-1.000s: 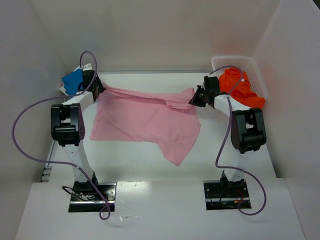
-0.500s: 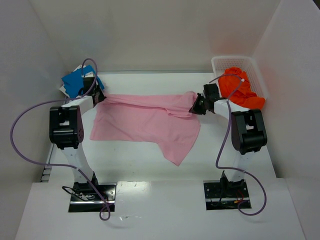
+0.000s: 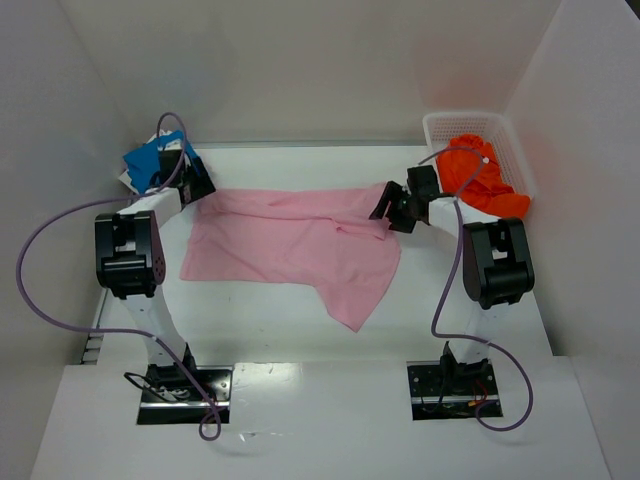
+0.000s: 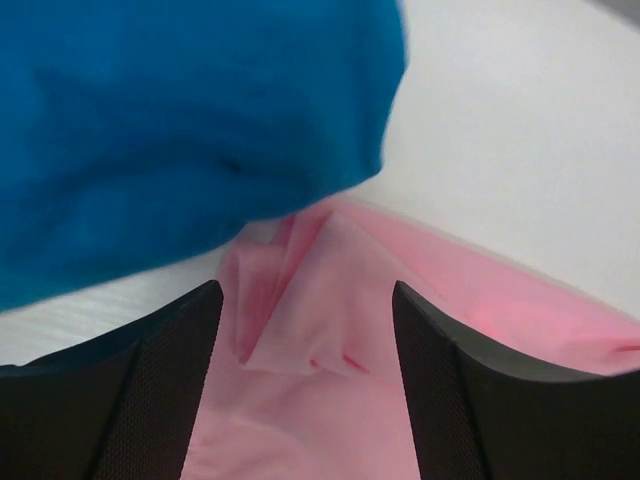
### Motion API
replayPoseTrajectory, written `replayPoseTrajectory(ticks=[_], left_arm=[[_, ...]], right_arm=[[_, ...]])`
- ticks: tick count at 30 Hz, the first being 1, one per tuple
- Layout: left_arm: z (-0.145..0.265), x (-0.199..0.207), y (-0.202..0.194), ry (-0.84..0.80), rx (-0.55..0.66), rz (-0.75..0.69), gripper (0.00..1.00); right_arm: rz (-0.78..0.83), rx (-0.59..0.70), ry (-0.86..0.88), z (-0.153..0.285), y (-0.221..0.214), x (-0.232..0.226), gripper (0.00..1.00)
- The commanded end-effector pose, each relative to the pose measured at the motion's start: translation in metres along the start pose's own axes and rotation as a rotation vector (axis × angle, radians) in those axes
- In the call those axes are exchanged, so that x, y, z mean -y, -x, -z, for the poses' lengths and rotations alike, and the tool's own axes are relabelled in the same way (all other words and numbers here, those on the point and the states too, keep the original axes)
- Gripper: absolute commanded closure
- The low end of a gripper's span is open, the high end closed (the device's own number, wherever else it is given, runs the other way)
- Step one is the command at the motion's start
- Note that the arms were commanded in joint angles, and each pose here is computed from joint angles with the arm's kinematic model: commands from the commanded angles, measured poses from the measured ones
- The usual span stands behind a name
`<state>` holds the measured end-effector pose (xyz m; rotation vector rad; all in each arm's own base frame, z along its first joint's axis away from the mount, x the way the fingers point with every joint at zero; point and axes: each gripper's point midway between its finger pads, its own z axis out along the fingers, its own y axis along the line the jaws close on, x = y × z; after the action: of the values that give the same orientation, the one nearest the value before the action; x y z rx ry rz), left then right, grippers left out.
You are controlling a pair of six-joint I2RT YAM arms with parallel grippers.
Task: Fold and stack the t-shirts
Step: Fold the flattened tshirt in 1/3 of the way
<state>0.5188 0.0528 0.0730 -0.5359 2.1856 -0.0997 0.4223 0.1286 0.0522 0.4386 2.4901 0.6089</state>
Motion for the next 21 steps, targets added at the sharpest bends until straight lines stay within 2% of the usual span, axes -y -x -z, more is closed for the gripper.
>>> replayPoseTrajectory(ticks=[1,7,11,15,21], left_arm=[[0.015,0.033,0.053,-0.152,0.093,0.013,0.23],[0.024,0.063,0.056,-0.326,0.069,-0.066,0.17],[0.025,0.064,0.041,-0.350,0.020,-0.075,0.16],[0.037,0.057,0.014,-0.341,-0.068,-0.088,0.16],[0.051,0.063,-0.006,-0.413,-0.122,-0.108,0.16]], right_arm=[[0.051,0.072,0.018,0.012,0.030,-0.019,0.25],[0.065,0.160,0.001,0.020,0.059,-0.024,0.21],[0.076,0.117,-0.028,0.003,0.058,-0.017,0.21],[0.072,0.042,-0.028,-0.008,0.042,-0.011,0.29],[0.079,0.029,-0.036,0.018,0.025,-0.007,0.31]])
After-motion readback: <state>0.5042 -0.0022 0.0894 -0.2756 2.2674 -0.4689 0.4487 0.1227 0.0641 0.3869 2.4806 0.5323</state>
